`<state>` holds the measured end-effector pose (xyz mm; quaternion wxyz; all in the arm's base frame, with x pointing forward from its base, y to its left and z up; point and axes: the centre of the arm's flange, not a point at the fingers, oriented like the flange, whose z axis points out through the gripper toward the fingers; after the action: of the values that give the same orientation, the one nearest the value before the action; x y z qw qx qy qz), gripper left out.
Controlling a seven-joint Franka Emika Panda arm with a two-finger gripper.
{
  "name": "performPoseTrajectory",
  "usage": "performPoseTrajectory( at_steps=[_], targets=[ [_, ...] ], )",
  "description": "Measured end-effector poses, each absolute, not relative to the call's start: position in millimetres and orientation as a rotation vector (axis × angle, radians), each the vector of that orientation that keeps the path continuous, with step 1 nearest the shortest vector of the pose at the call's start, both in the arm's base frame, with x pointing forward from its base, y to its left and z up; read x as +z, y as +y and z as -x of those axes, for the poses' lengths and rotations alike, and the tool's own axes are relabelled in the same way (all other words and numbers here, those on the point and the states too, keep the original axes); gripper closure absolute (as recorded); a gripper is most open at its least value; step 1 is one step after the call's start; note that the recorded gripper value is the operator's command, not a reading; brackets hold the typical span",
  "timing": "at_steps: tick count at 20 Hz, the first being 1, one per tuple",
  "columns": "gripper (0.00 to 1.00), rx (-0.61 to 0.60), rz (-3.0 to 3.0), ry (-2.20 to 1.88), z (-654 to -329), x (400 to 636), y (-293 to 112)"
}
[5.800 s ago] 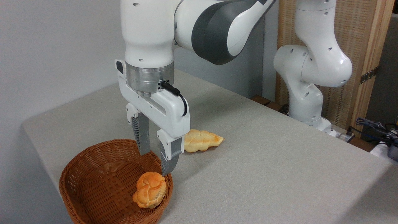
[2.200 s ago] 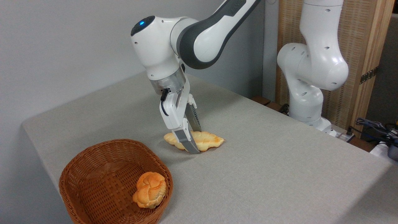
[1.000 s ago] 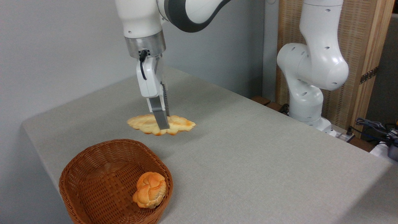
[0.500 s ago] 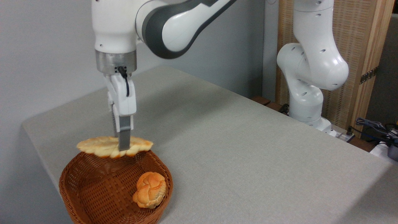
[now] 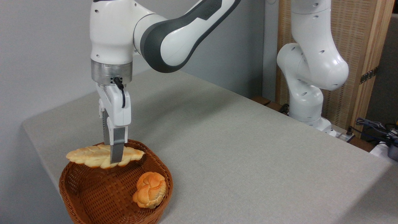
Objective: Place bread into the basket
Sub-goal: 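Lower the bread roll into the basket beside the round bun, then open the gripper to release the roll and raise it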
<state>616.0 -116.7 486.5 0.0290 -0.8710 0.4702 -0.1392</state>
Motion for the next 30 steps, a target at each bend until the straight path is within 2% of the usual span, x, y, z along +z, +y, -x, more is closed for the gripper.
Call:
performPoseTrajectory(
  at_steps=[3, 20, 22, 24, 27, 30],
  targets=[
    [0.0, -0.419, 2.691, 1.451, -617.2, 481.5, -116.7],
    [0.0, -0.43, 2.697, 1.42, -620.6, 486.5, -105.2],
    [0.0, -0.446, 2.708, 1.385, -621.6, 492.8, -100.8],
    [0.0, -0.476, 2.73, 1.312, -620.6, 510.3, -85.8],
    [0.0, -0.412, 2.779, 1.255, -606.8, 530.9, -60.8],
    [0.0, -0.281, 2.831, 1.249, -592.4, 533.7, -48.2]
  ],
)
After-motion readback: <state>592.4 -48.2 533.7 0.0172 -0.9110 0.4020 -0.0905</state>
